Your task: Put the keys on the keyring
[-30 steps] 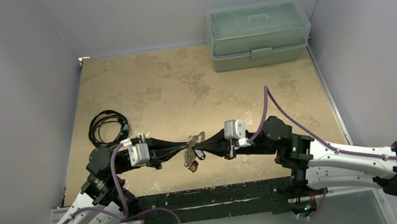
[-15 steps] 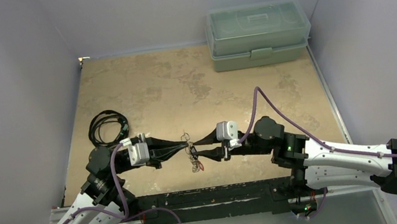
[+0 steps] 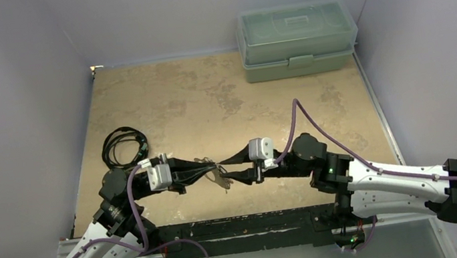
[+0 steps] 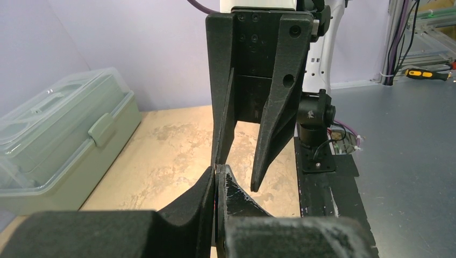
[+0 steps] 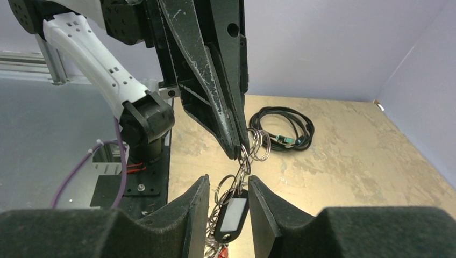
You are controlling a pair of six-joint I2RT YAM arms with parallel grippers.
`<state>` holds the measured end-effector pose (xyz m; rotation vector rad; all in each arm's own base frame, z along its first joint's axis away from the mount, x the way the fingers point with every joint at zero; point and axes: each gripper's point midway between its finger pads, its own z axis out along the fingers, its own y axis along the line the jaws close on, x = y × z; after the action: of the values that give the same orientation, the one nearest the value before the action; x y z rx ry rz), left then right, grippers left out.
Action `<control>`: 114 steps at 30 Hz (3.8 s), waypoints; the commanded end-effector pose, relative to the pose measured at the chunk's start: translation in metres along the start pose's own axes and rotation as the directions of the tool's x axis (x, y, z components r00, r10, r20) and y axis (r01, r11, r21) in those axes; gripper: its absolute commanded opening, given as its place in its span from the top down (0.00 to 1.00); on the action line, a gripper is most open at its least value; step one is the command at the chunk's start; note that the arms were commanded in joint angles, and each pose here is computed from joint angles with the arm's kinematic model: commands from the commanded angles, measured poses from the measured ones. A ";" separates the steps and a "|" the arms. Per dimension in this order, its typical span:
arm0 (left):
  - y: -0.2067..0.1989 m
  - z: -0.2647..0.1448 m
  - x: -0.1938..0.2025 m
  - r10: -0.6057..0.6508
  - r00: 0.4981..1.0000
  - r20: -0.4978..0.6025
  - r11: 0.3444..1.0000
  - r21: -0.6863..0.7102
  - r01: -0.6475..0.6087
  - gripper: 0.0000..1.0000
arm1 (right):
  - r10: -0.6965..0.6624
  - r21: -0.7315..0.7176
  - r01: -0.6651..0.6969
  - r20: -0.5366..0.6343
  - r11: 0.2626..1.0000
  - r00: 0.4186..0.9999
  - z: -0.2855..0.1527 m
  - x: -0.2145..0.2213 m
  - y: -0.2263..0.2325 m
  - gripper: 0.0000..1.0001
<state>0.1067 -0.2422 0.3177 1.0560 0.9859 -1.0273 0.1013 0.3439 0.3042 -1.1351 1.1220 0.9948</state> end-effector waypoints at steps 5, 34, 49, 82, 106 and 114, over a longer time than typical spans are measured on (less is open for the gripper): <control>0.001 0.000 -0.016 0.037 0.998 0.055 0.999 -0.005 -0.036 1.00 | -0.010 0.048 0.005 0.091 0.999 0.996 -0.011 -0.025 -0.006 0.65; -0.001 0.001 -0.014 0.028 0.998 0.050 0.999 0.016 -0.029 1.00 | 0.080 -0.064 -0.080 -0.015 0.995 0.997 0.004 0.012 0.016 0.60; -0.001 0.001 -0.013 0.027 0.998 0.049 1.000 0.013 -0.028 1.00 | 0.078 -0.055 -0.080 -0.023 0.995 0.997 0.004 0.012 0.014 0.73; -0.001 0.001 -0.014 0.027 0.998 0.050 1.000 0.012 -0.027 1.00 | 0.081 0.032 -0.081 -0.015 0.996 0.997 0.011 0.010 -0.003 0.73; 0.000 0.001 -0.013 0.026 0.999 0.047 1.000 0.010 -0.027 1.00 | 0.057 -0.007 -0.058 -0.101 0.998 0.993 0.005 0.019 0.003 0.68; 0.000 0.001 -0.014 0.029 0.998 0.050 1.000 0.010 -0.030 1.00 | 0.046 -0.025 -0.049 -0.117 0.999 0.992 0.000 0.018 0.006 0.64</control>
<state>0.1051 -0.2425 0.3170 1.0619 0.9868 -1.0386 0.1018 0.3462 0.2611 -1.2104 1.2951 0.9826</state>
